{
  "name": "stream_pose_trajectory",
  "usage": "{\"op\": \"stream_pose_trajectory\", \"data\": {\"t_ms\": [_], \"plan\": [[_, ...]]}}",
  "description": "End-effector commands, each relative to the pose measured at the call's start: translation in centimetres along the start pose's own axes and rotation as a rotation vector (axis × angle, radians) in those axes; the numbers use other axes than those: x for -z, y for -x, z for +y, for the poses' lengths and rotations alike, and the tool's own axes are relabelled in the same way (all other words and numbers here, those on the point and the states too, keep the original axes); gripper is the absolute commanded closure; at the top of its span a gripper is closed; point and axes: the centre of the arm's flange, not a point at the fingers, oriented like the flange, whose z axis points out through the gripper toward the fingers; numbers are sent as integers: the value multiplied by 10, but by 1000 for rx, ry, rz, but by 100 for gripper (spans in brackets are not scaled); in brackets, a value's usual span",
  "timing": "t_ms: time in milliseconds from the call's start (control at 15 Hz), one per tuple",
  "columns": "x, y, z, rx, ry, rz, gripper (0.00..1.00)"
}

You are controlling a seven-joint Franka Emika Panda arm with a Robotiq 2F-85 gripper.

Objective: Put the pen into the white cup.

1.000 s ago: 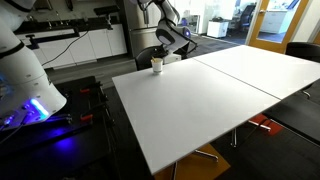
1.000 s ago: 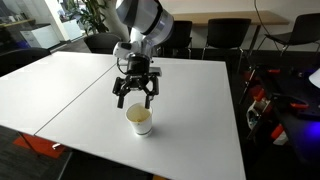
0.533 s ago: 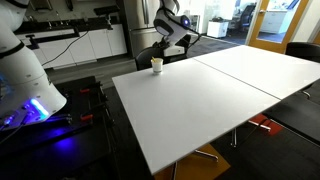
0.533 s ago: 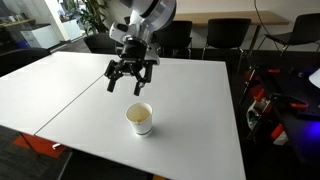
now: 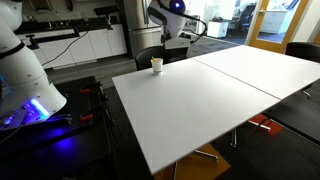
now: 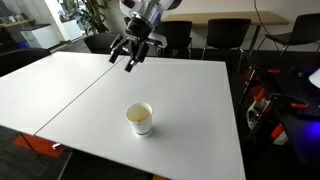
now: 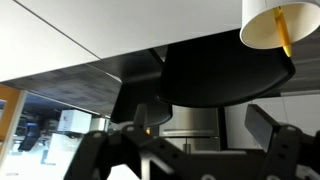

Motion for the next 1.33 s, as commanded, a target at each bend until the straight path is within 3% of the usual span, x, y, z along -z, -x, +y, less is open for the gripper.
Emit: {"op": "stream_pose_trajectory", "data": {"t_ms": [0, 333, 867, 933, 1267], "plan": [[38, -12, -11, -130, 94, -117, 0], [60, -19, -12, -340, 190, -263, 0], [59, -1, -12, -627, 383, -499, 0], [59, 15, -9, -565, 343, -436, 0], [57, 17, -11, -574, 346, -447, 0]]}}
